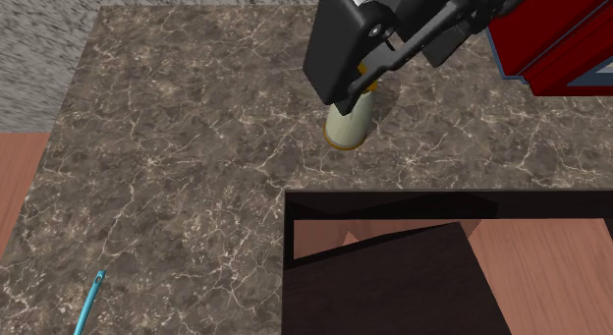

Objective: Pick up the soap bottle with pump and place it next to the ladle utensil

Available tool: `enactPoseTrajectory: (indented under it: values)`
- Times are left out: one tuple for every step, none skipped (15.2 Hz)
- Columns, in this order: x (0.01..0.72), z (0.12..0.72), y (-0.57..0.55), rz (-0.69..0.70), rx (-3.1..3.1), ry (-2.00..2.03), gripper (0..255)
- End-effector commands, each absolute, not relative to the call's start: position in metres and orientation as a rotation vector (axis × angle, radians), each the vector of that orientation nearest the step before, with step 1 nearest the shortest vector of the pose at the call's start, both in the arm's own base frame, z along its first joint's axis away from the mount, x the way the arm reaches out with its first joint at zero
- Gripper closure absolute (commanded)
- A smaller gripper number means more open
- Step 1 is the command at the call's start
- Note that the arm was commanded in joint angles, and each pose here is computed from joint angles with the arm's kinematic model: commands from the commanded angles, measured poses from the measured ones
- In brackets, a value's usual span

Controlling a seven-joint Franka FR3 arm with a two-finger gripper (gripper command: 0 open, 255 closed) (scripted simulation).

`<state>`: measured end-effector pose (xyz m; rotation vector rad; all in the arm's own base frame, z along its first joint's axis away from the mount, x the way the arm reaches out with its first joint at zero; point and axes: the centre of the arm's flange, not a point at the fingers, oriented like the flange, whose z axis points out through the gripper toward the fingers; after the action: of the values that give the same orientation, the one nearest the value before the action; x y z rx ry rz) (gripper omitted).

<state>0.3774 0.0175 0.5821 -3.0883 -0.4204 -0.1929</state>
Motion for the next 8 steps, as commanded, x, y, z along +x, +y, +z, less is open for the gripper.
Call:
enactPoseTrajectory:
  values:
    - [0.394, 0.566, 0.007, -0.190, -3.094, -0.449, 0]
    - [0.404, 0.558, 0.003, -0.187, -3.097, -0.463, 0]
    - [0.414, 0.551, -0.001, -0.185, -3.099, -0.477, 0]
    - [0.423, 0.543, -0.005, -0.182, -3.101, -0.490, 0]
    - [0.433, 0.535, -0.009, -0.179, -3.104, -0.504, 0]
    - [0.443, 0.527, -0.013, -0.177, -3.106, -0.518, 0]
    - [0.453, 0.519, -0.017, -0.174, -3.108, -0.531, 0]
    - [0.462, 0.511, -0.020, -0.172, -3.111, -0.545, 0]
